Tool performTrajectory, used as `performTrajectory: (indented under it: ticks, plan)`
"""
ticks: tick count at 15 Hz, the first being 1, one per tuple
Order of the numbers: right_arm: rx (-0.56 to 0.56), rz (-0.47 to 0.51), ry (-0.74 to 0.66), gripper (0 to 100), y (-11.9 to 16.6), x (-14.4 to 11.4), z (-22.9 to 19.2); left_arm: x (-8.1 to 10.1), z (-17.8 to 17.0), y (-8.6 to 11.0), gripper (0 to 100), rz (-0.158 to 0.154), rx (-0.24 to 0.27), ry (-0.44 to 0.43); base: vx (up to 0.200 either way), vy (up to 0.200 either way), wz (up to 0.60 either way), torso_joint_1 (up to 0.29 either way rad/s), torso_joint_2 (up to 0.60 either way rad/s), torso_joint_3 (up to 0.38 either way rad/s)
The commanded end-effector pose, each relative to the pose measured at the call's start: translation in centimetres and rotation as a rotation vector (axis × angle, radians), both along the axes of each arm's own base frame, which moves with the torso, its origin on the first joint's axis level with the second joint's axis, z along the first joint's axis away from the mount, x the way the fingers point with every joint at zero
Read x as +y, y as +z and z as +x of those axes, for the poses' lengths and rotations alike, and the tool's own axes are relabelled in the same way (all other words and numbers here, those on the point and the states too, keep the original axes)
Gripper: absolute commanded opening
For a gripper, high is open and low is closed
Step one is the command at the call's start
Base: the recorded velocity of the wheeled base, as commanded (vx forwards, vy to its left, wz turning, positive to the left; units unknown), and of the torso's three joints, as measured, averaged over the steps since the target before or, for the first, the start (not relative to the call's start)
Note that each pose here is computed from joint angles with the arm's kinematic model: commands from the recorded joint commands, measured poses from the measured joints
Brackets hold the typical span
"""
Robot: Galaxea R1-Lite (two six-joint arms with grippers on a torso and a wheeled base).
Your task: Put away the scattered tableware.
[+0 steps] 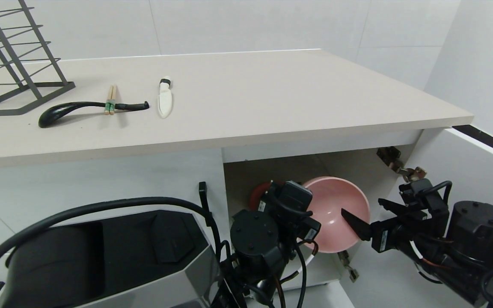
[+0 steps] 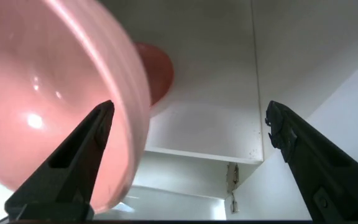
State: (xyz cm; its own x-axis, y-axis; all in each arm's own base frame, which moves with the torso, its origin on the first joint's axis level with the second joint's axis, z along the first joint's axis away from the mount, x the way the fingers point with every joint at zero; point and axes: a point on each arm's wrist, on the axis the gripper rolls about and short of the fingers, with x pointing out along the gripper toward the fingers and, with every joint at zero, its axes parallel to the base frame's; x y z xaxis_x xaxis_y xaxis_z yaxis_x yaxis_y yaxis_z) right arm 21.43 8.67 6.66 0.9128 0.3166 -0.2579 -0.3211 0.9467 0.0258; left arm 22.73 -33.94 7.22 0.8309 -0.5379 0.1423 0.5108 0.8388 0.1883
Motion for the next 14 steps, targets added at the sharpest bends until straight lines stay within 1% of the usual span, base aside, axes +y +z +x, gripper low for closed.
performTrajectory:
  ticks: [1, 5, 7, 8, 12, 13, 14]
  plan:
    - [0.000, 0.001, 0.017, 0, 0.0, 0.4, -0.2, 0.0, 0.0, 0.3, 0, -0.013, -0.001, 0.000, 0.000, 0.000, 0.00, 0.000, 0.00, 0.000]
    - [-0.022, 0.012, 0.055, 0, 0.5, 1.2, -0.5, 0.0, -0.1, 0.3, 0, -0.020, 0.004, -0.003, 0.000, 0.000, 0.00, 0.000, 0.00, 0.000]
    - [-0.036, 0.020, 0.064, 0, 0.8, 1.3, -0.7, 0.1, 0.0, 0.3, 0, -0.019, 0.004, -0.003, 0.000, 0.000, 0.00, 0.000, 0.00, 0.000]
    - [-0.052, 0.025, 0.069, 0, 1.2, 1.4, -0.8, 0.2, 0.0, 0.1, 100, -0.013, 0.008, 0.000, 0.000, 0.000, 0.00, 0.000, 0.00, 0.000]
    - [-0.040, 0.020, 0.053, 0, 1.0, 1.1, -0.6, 0.2, -1.2, 0.9, 100, -0.023, 0.011, -0.026, 0.000, 0.000, 0.00, 0.000, 0.00, 0.000]
    - [-0.029, 0.015, 0.049, 0, 0.7, 1.0, -0.6, 0.8, -2.6, 1.6, 100, -0.037, 0.032, -0.057, 0.000, 0.000, 0.00, 0.000, 0.00, 0.000]
    - [-0.028, 0.014, 0.049, 0, 0.7, 1.0, -0.5, 1.2, -3.1, 1.8, 100, -0.041, 0.042, -0.068, 0.000, 0.000, 0.00, 0.000, 0.00, 0.000]
